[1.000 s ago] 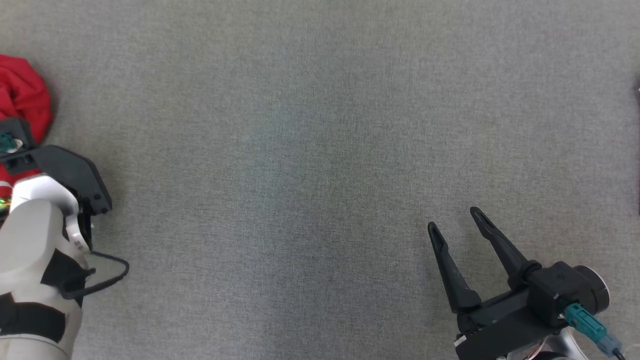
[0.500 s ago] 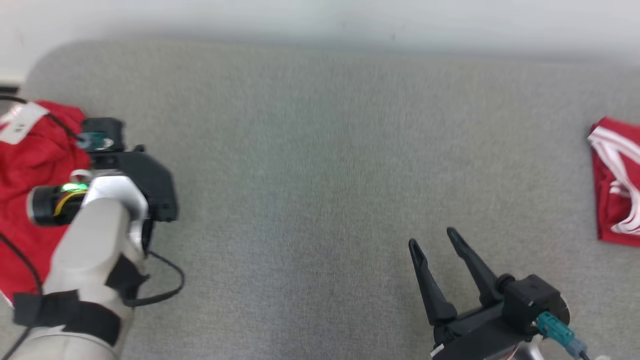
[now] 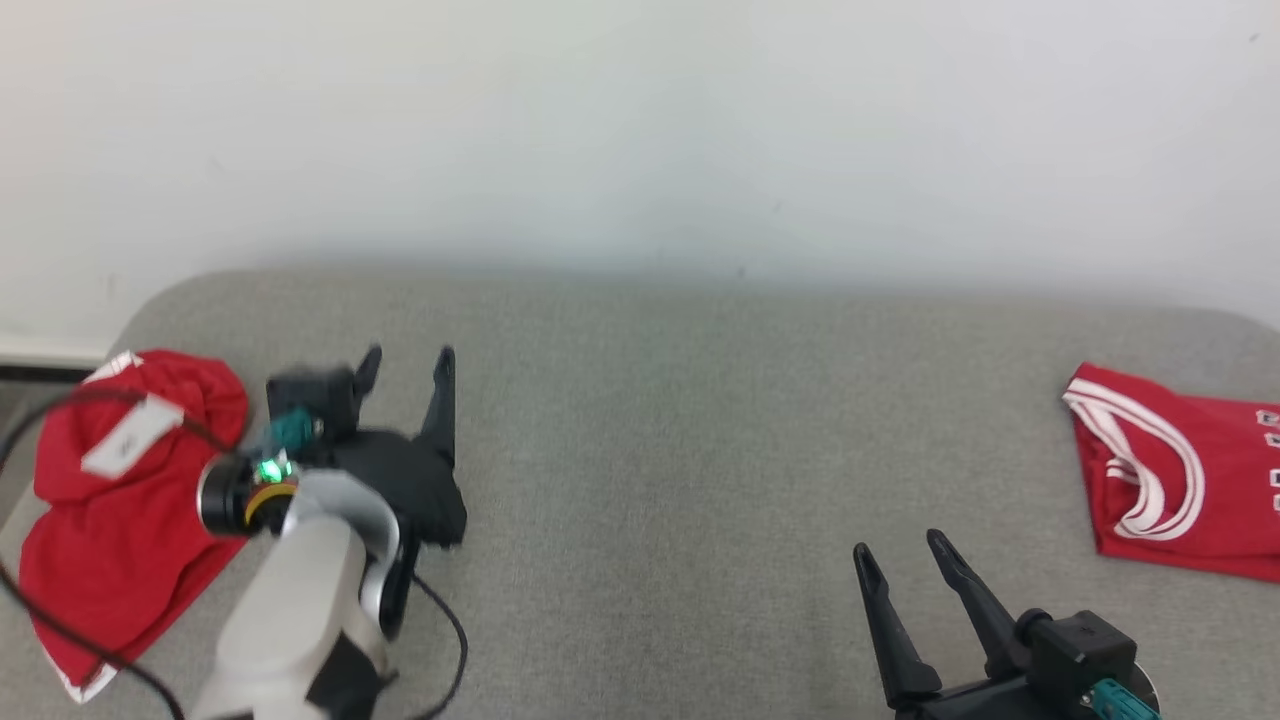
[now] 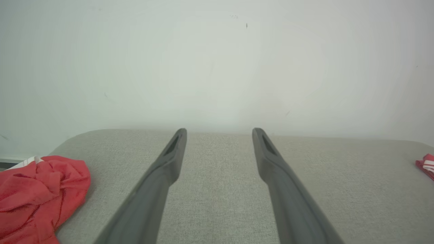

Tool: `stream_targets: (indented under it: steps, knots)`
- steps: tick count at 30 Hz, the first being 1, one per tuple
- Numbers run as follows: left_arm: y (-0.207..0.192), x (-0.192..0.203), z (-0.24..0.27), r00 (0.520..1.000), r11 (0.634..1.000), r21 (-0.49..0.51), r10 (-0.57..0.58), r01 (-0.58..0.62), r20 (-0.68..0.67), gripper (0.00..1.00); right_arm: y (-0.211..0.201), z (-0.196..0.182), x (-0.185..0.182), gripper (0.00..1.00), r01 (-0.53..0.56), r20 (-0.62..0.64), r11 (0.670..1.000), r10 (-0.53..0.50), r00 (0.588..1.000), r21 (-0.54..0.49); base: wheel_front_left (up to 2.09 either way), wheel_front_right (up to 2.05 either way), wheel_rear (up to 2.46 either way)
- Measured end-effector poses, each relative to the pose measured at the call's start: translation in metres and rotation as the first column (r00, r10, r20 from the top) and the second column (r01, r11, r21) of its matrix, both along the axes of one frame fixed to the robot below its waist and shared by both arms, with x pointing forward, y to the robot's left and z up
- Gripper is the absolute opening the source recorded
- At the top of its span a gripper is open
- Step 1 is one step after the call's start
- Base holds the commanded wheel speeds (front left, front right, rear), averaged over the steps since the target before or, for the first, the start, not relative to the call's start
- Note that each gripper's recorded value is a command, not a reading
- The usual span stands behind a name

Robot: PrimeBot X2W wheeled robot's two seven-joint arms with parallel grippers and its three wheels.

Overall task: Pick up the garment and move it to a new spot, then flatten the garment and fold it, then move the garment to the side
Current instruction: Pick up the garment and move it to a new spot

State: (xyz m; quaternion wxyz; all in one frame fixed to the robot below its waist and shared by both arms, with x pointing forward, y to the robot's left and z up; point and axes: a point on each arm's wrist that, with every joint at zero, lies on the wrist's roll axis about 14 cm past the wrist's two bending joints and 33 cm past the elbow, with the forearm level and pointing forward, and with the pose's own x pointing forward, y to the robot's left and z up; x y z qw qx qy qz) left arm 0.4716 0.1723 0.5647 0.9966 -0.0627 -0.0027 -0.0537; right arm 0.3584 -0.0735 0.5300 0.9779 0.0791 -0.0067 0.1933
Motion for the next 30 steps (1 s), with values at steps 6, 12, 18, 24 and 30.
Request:
stream_targets:
  steps: [6,12,18,24,30]
  knots:
    - [-0.027,-0.047,0.003,0.991,0.989,-0.132,-0.044,0.061,0.128,1.0,-0.028,0.025,-0.017,1.0,0.086,0.08,0.996,-0.087,0.993,0.009,0.0,0.0,0.0]
    - [-0.03,-0.102,-0.001,0.978,0.974,-0.218,-0.016,0.061,0.206,1.0,-0.065,0.03,-0.026,1.0,0.198,0.1,0.98,-0.198,0.975,0.012,0.0,0.0,0.0]
    - [-0.017,-0.134,-0.009,0.977,0.983,-0.183,0.033,0.006,0.211,1.0,-0.096,0.027,-0.029,1.0,0.292,0.122,0.956,-0.286,0.95,-0.029,0.0,0.0,0.0]
    - [-0.004,-0.152,-0.03,0.985,0.996,-0.082,0.054,-0.041,0.161,1.0,-0.105,0.023,-0.028,1.0,0.321,0.137,0.947,-0.315,0.939,-0.027,0.0,0.0,0.0]
    - [0.003,-0.155,-0.038,0.988,0.996,-0.07,0.064,-0.054,0.141,1.0,-0.104,0.017,-0.026,1.0,0.316,0.123,0.948,-0.311,0.943,-0.028,0.0,0.0,0.0]
